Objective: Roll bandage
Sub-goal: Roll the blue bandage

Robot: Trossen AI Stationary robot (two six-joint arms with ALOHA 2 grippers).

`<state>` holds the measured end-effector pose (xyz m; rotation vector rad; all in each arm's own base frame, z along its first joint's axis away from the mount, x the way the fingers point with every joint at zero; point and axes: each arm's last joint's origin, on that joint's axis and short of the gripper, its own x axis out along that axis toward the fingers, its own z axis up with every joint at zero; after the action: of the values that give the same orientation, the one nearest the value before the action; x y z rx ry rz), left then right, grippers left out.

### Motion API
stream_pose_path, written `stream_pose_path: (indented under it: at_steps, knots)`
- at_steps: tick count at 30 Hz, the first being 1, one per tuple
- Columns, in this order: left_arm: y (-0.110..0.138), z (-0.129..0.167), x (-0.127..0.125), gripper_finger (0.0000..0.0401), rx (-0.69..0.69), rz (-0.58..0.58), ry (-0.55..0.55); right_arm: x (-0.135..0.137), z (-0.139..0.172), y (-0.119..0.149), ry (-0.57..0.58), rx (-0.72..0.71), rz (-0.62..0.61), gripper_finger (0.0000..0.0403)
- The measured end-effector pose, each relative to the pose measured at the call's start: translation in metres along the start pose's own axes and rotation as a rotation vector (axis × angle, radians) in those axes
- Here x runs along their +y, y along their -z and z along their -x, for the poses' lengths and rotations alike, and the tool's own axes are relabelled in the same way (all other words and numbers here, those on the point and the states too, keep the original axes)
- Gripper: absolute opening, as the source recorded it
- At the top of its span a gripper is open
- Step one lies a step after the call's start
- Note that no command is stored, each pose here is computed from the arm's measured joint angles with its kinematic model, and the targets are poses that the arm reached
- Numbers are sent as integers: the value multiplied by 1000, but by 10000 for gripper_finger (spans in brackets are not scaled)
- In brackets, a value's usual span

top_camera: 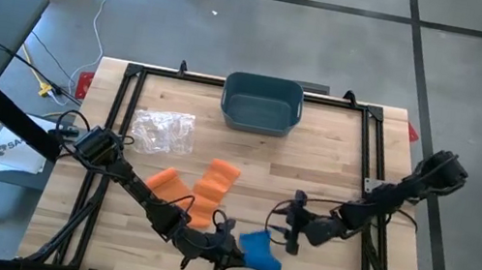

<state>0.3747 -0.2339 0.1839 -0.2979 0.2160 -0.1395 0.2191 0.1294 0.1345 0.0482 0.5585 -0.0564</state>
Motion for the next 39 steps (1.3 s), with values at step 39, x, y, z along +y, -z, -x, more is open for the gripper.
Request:
stream_pose_path:
  at_steps: [39]
  knots:
    - [-5,-15,67,12,79,-147,-397,110,48,12,-231,-55,133,194]
